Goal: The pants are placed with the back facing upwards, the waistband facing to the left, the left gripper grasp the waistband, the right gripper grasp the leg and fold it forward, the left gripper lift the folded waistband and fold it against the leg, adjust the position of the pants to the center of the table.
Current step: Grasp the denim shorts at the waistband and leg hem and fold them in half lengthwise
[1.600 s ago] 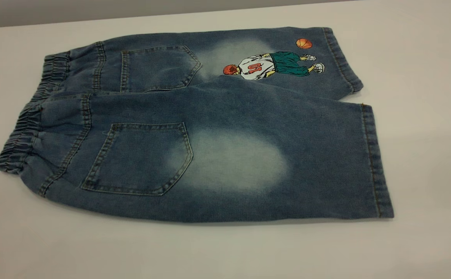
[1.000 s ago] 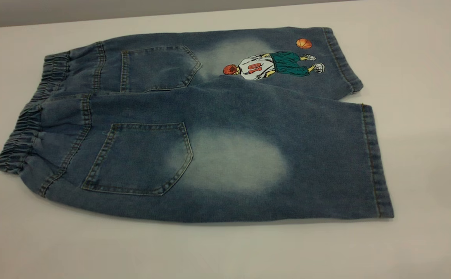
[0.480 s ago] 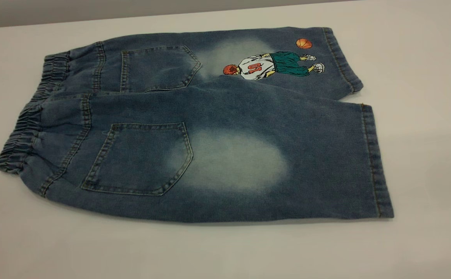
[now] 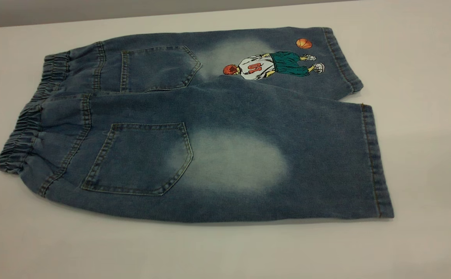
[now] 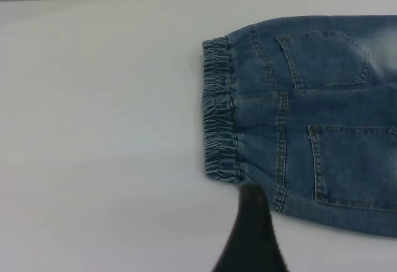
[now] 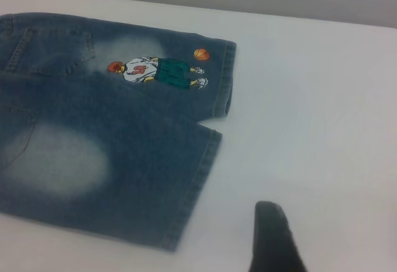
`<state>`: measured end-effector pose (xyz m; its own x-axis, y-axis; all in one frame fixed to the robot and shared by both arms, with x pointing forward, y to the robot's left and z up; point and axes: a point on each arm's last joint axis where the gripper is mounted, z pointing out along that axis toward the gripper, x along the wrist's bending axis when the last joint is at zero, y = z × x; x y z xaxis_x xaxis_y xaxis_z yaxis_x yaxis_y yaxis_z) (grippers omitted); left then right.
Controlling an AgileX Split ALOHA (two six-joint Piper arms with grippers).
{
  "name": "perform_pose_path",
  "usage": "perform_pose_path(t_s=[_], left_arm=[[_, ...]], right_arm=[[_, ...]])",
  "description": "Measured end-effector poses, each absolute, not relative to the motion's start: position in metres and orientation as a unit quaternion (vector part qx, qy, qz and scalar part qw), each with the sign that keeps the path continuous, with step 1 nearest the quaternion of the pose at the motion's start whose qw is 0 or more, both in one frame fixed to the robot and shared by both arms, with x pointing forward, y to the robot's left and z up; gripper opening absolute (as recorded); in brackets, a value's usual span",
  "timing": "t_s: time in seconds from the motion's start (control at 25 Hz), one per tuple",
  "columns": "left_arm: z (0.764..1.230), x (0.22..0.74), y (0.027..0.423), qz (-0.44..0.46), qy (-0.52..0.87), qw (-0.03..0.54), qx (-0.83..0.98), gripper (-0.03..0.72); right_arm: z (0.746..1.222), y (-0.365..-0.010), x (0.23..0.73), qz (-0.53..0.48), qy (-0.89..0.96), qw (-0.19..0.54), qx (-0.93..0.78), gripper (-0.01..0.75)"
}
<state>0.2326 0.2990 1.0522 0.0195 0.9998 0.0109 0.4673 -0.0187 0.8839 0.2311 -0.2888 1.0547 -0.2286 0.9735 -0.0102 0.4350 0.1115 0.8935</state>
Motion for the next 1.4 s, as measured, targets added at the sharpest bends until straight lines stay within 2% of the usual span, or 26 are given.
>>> perform_pose_path(t_s=[0.32, 0.52, 0.68, 0.8, 1.0, 1.16, 1.4], left_arm=[[1.055, 0.232, 0.299, 0.369, 0.595, 0.369, 0.611, 0.509], [1.077, 0.242, 0.299, 0.362, 0.619, 0.401, 0.57, 0.509], [1.099, 0.268, 0.301, 0.337, 0.654, 0.401, 0.546, 0.509], [1.107, 0.3, 0.302, 0.324, 0.666, 0.375, 0.557, 0.509], [1.089, 0.364, 0.303, 0.272, 0.694, 0.31, 0.59, 0.509], [1.059, 0.415, 0.302, 0.216, 0.729, 0.281, 0.585, 0.509], [1.004, 0.466, 0.3, 0.144, 0.763, 0.227, 0.588, 0.509]], right_arm=[[1.055, -0.289, 0.231, 0.408, 0.668, 0.33, 0.527, 0.357], [1.063, -0.289, 0.233, 0.424, 0.652, 0.331, 0.534, 0.357], [1.078, -0.284, 0.256, 0.433, 0.653, 0.312, 0.537, 0.357], [1.078, -0.278, 0.286, 0.412, 0.673, 0.275, 0.549, 0.357], [1.068, -0.268, 0.337, 0.385, 0.702, 0.212, 0.56, 0.357], [1.055, -0.261, 0.374, 0.385, 0.701, 0.172, 0.575, 0.357], [1.027, -0.252, 0.413, 0.367, 0.694, 0.101, 0.611, 0.357]])
